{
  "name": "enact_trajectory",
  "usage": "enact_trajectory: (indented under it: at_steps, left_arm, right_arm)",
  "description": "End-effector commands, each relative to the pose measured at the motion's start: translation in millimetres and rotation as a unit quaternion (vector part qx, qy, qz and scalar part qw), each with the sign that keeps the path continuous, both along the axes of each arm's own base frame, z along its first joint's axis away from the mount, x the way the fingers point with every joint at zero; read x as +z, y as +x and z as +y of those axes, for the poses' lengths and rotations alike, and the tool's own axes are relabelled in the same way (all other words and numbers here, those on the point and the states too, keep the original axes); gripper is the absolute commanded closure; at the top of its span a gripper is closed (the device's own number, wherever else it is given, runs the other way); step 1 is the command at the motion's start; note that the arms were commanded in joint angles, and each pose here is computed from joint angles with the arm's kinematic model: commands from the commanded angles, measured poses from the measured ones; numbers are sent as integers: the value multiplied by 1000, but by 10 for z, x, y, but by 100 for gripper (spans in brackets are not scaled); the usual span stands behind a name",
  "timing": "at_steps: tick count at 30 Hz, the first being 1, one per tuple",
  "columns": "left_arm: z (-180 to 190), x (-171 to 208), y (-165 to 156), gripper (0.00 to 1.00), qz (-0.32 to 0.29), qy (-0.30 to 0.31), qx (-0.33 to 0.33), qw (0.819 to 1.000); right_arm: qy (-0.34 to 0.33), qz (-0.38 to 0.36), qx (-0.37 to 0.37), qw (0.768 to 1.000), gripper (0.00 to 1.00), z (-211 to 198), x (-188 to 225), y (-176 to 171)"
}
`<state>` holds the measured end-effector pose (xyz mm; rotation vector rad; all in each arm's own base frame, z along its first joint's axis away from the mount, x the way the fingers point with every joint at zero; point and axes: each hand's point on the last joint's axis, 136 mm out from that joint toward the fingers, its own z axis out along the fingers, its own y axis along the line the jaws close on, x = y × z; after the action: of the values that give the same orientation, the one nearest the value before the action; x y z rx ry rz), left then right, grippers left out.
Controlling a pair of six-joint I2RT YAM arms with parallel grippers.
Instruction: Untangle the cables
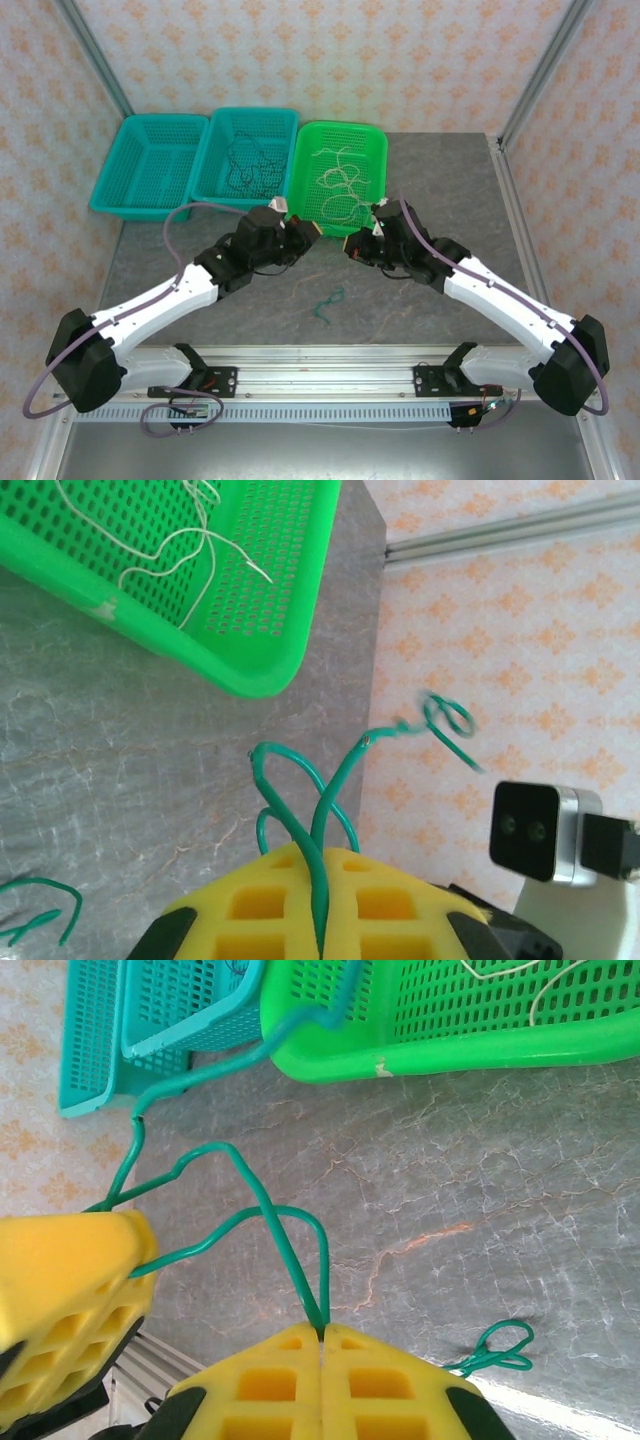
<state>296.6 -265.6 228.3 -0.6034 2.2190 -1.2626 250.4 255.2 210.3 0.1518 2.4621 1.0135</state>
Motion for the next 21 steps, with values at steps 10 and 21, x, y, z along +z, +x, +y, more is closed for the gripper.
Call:
enact_trajectory:
  at_steps: [10,21]
  left_arm:
    - [1323,552,665,100,-70,113,125,983]
    - [3276,404,1515,100,-7,154,334,930]
  right_arm:
    - [122,-150,-48,980,57,-224,898,-42]
    - [145,-185,-102,967,38,-509,958,-98]
